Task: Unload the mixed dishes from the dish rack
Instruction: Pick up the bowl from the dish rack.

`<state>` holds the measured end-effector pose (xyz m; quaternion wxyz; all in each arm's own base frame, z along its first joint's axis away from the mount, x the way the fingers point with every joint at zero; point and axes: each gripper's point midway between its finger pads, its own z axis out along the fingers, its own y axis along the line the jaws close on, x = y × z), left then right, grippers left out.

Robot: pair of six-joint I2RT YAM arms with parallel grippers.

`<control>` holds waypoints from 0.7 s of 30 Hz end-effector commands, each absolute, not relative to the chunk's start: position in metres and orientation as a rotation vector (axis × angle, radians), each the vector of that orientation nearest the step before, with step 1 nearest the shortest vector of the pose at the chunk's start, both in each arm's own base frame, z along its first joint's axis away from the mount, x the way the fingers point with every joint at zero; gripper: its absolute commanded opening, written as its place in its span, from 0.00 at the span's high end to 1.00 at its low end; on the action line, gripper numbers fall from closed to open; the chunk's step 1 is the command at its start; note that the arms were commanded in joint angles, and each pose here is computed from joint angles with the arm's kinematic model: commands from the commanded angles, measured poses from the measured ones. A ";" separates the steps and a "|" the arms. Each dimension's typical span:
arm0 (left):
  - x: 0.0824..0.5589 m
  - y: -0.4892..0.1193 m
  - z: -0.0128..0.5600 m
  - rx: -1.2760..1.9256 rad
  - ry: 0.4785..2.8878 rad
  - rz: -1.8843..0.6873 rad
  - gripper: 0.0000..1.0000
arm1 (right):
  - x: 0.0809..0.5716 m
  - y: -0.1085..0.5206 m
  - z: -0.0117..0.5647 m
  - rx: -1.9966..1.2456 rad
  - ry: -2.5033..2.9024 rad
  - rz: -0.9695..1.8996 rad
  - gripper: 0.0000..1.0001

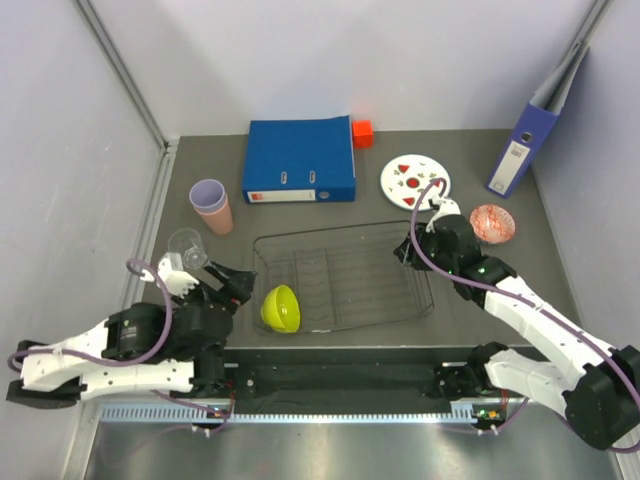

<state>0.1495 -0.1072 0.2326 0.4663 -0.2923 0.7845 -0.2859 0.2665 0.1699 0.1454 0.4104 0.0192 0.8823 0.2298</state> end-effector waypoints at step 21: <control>0.171 -0.113 0.247 -0.546 1.990 -0.203 0.68 | 0.279 0.186 0.161 0.030 2.162 0.576 0.58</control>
